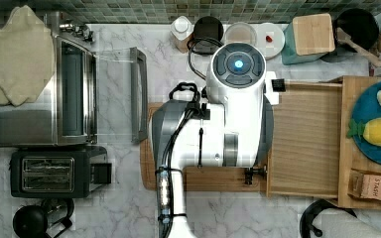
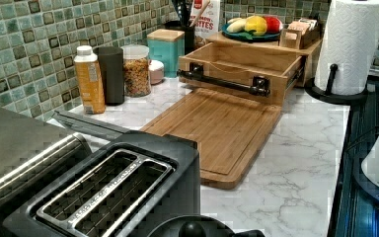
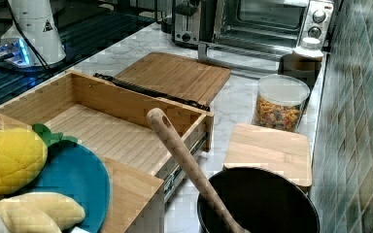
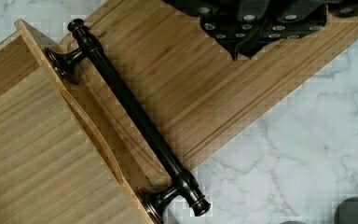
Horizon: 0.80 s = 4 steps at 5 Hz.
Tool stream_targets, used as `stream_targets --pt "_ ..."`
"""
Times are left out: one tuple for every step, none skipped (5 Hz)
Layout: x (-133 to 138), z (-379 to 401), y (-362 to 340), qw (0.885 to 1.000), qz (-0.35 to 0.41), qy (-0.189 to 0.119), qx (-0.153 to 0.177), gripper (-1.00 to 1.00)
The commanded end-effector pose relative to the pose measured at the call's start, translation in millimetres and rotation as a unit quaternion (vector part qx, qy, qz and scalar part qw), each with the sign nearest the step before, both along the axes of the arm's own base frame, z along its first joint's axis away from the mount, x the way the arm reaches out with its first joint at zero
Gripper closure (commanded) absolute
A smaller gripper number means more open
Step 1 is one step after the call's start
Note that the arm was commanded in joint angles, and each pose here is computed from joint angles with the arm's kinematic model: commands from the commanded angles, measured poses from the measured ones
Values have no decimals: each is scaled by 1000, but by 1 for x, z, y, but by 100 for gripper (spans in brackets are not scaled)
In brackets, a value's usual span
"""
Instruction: Close the drawer.
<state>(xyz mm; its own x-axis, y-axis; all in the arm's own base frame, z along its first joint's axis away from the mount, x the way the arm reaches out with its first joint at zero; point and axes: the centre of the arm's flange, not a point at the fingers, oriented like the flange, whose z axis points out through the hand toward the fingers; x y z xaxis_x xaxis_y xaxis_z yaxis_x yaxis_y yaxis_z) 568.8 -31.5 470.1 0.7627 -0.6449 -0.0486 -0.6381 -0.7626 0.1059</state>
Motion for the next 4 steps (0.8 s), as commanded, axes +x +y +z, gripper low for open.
stream_targets --pt "-1 -4 -1 1000 1 4 -4 100" --pt "-14 -23 2 997 71 9 14 100" --pt "-35 -48 8 980 199 -15 -10 100" --pt "-34 -70 0 976 215 19 28 100"
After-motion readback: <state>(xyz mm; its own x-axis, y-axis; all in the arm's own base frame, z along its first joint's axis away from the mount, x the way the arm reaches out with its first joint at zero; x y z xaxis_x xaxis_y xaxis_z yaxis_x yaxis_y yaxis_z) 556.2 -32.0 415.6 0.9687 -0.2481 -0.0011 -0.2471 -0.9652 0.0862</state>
